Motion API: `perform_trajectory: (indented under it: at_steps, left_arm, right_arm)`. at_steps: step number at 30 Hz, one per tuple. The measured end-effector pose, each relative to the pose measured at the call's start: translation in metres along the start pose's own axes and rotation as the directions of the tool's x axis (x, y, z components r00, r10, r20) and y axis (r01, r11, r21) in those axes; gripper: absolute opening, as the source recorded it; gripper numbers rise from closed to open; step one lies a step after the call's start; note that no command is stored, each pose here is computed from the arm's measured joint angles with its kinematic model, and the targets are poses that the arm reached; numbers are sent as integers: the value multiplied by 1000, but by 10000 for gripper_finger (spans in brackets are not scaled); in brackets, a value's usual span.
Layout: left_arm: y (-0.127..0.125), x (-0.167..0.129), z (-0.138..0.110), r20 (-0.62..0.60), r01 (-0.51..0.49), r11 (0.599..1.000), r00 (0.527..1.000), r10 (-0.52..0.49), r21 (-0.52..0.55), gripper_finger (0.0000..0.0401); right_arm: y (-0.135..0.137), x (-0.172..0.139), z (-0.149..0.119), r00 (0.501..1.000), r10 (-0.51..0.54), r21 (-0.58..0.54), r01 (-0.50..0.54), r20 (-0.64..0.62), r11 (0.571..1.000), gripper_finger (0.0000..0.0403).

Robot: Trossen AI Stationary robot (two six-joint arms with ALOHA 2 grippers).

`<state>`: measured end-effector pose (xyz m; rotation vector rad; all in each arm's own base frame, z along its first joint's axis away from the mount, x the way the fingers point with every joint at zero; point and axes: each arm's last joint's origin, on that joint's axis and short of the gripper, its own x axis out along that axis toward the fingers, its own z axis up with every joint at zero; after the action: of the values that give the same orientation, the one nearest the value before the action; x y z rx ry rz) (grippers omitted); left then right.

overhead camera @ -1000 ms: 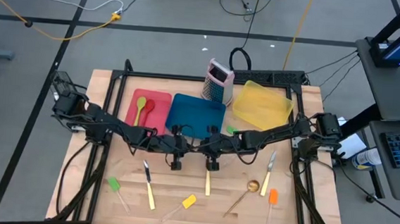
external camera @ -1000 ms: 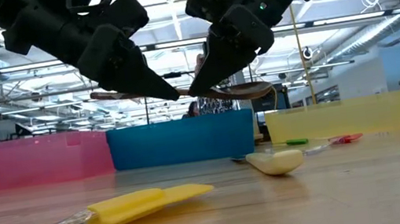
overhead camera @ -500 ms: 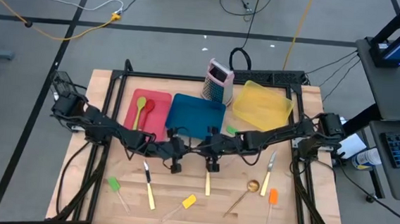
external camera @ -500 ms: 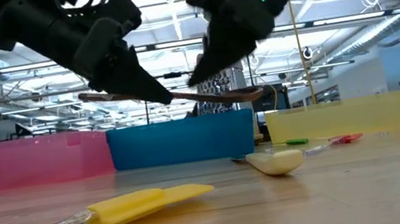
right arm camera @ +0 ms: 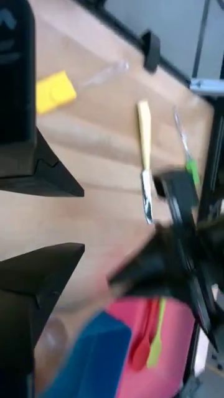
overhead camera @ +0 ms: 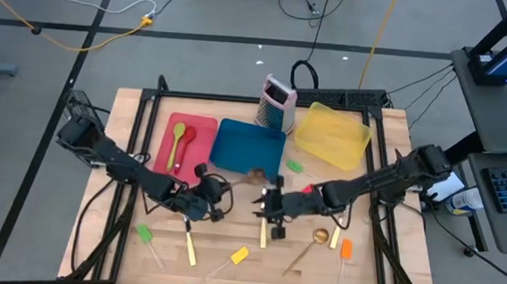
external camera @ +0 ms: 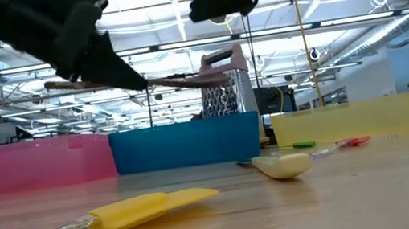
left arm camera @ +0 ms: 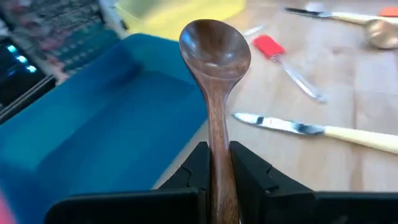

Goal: Pick & Place Kitchen Items
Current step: Put the brown spoon into the red bin

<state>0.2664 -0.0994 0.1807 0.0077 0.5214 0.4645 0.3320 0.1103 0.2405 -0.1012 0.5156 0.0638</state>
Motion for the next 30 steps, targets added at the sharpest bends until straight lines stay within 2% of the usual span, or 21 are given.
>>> perform_trajectory:
  at_steps: [2,5,9,13,19,24,28,29,30]
  left_arm:
    - [9,-9,2,-14,-36,999,999,36,-7,31]
    - [26,-26,10,-8,-98,992,995,98,-78,30]
    - [53,-47,11,-21,-238,956,971,238,-172,32]
    - [80,-57,3,-96,-370,869,928,359,-328,33]
    - [105,-46,-19,-238,-523,698,850,471,-489,34]
    - [119,-24,-40,-345,-563,593,825,448,-576,34]
    - [127,-10,-49,-368,-540,517,838,403,-664,35]
    - [129,-7,-51,-370,-529,503,845,386,-684,35]
    - [130,-4,-53,-378,-526,508,849,370,-682,35]
  right_arm:
    - [9,-1,-2,1000,22,-2,-22,-6,1000,120]
    - [21,0,-5,999,48,18,-48,-10,999,118]
    - [32,2,-3,996,75,56,-78,52,995,118]
    - [40,7,-3,992,92,30,-94,85,995,118]
    - [43,12,-6,991,96,30,-99,92,995,118]
    - [43,12,-6,991,95,45,-100,94,994,118]
    - [43,12,-5,991,96,23,-98,95,995,118]
    - [42,12,-5,991,94,22,-97,95,995,118]
    - [42,12,-5,991,93,21,-96,95,995,118]
